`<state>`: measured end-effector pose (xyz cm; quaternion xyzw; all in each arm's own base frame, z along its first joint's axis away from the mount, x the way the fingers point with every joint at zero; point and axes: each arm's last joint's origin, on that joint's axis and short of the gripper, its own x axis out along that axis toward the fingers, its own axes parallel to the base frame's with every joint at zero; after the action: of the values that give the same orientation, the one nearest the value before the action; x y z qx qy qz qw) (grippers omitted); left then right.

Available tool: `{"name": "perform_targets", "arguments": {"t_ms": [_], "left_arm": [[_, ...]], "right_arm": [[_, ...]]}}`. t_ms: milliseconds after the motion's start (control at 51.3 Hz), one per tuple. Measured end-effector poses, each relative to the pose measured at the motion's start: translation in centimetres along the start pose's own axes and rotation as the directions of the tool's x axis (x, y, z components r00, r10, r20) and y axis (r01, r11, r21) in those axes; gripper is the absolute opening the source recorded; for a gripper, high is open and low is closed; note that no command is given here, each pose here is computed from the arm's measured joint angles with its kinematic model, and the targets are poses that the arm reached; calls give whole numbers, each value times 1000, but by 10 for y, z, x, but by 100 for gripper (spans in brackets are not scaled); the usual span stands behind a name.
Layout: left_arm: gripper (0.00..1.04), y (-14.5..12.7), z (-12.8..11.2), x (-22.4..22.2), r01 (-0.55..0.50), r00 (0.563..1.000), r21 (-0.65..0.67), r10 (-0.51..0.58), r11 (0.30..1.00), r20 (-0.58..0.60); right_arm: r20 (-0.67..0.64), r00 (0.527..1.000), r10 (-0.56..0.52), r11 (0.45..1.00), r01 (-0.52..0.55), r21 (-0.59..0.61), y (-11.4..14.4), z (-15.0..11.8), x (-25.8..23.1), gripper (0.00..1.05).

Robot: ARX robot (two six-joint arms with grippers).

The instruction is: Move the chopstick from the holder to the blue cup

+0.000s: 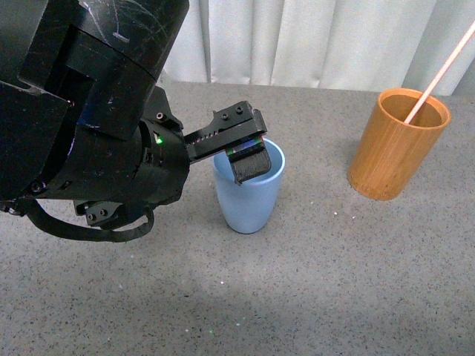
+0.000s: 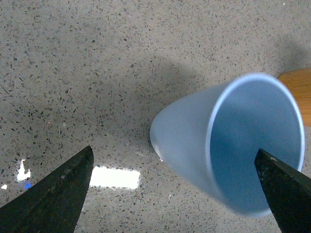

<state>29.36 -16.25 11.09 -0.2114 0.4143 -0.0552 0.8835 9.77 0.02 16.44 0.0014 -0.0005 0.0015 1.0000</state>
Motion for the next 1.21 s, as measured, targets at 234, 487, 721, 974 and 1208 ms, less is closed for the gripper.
{"name": "perform_targets", "arguments": {"t_ms": [234, 487, 721, 974, 1208], "left_arm": [[98, 4, 5, -3, -27, 999, -12, 27, 1000, 19], [68, 49, 1, -24, -168, 802, 232, -4, 958, 598], [18, 105, 2, -105, -247, 676, 323, -77, 913, 733], [4, 138, -38, -183, -266, 704, 321, -45, 909, 709], [4, 137, -62, -214, -266, 642, 325, -85, 908, 762]], "right_arm": [[0, 1000, 0, 1000, 0, 0, 0, 0, 0, 95], [0, 1000, -2, 1000, 2, 0, 0, 0, 0, 95], [0, 1000, 0, 1000, 0, 0, 0, 0, 0, 95], [0, 1000, 1, 1000, -1, 0, 0, 0, 0, 95], [0, 1000, -1, 1000, 1, 0, 0, 0, 0, 95]]}}
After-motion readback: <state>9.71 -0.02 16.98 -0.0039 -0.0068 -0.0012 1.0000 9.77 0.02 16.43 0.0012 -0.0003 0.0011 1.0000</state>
